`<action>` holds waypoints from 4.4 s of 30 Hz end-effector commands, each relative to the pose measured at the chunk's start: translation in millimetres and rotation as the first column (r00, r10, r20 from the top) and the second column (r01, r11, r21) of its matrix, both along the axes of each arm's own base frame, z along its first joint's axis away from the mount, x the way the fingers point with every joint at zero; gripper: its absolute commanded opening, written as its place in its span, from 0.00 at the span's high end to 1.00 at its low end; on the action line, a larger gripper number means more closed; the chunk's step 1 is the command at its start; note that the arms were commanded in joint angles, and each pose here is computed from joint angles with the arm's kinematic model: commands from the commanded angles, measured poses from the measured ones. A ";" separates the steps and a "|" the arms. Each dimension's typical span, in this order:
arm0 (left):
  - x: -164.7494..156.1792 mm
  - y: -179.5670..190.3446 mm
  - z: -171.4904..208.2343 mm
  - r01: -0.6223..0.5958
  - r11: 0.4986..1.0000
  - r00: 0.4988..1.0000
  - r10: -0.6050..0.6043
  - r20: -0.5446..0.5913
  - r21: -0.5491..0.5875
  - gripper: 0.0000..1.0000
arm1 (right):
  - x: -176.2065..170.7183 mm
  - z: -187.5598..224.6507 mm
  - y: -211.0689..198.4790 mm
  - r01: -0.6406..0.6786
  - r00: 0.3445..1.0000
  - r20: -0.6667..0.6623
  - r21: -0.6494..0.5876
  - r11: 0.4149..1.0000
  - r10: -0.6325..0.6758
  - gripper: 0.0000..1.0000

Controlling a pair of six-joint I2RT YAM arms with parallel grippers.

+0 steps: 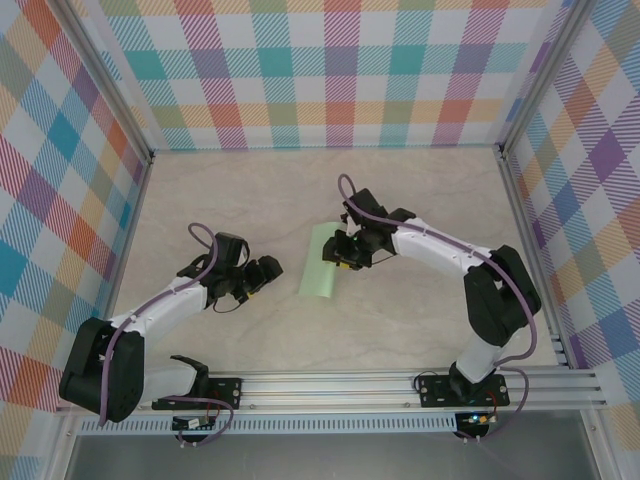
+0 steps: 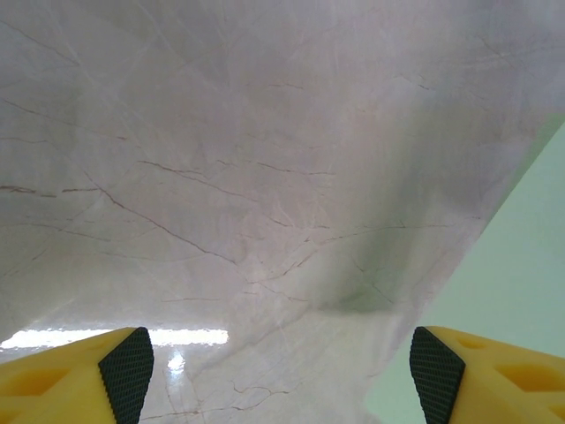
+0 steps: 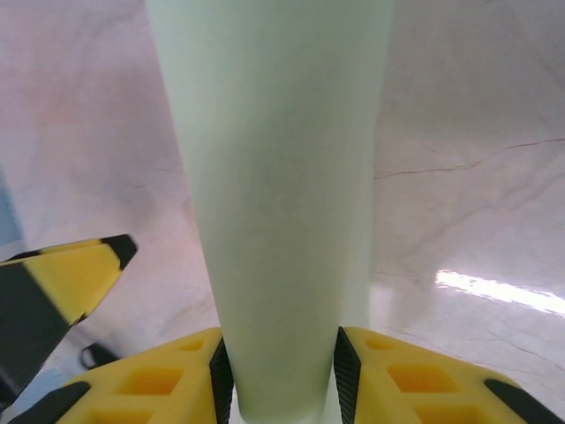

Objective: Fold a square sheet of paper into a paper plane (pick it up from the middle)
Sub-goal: Fold the square sheet of paper in half at the center of the table.

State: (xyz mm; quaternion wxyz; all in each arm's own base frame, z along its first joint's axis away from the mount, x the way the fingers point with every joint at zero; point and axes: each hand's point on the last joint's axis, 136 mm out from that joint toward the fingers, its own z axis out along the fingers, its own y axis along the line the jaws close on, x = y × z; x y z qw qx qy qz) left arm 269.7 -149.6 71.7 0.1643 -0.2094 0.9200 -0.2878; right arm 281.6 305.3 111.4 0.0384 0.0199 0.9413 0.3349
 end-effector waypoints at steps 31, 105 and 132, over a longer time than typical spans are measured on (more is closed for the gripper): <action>-15.7 -34.8 43.7 0.130 0.984 0.988 -0.119 0.095 -0.119 0.19 | -15.2 -63.8 -58.8 0.018 0.991 -0.131 -0.081 0.997 -0.029 0.37; 19.4 -169.8 -2.2 0.384 0.875 0.921 -0.385 0.055 -0.296 0.79 | -20.0 -52.8 -82.7 0.063 0.994 -0.081 -0.134 0.989 -0.075 0.32; 13.4 -154.6 3.0 0.387 0.902 0.922 -0.382 0.064 -0.191 0.68 | -24.2 -80.1 -101.8 0.104 0.984 -0.120 -0.227 0.968 -0.133 0.37</action>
